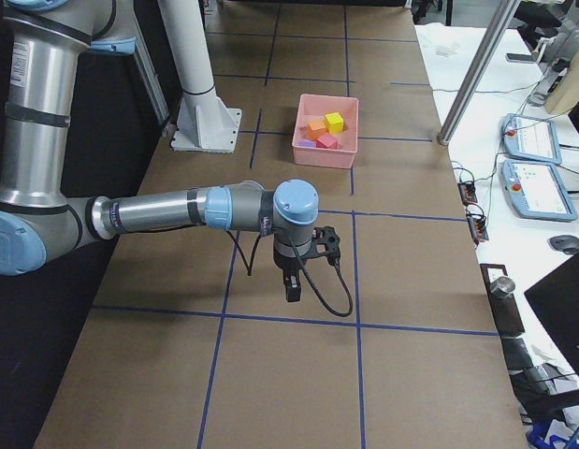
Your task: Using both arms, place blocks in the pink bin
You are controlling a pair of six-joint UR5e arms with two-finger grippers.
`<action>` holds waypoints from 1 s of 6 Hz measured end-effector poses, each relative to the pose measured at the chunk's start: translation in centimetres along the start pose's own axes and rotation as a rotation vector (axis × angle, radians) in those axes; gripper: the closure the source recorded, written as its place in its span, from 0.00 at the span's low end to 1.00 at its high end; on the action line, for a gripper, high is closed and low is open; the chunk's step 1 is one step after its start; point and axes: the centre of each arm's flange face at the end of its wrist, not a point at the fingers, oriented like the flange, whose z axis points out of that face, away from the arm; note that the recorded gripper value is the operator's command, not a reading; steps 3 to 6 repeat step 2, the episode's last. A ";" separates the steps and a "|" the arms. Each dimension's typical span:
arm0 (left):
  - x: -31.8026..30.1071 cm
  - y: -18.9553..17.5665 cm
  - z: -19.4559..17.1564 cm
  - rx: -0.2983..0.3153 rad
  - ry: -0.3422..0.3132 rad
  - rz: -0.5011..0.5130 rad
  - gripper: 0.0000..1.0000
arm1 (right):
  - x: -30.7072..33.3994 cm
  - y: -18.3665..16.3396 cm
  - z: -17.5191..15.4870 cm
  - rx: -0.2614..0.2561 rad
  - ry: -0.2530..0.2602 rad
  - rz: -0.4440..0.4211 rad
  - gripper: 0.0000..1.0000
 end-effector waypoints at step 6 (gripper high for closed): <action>0.0 0.0 0.0 0.000 0.000 0.000 0.00 | 0.0 0.0 0.0 0.001 -0.004 0.000 0.00</action>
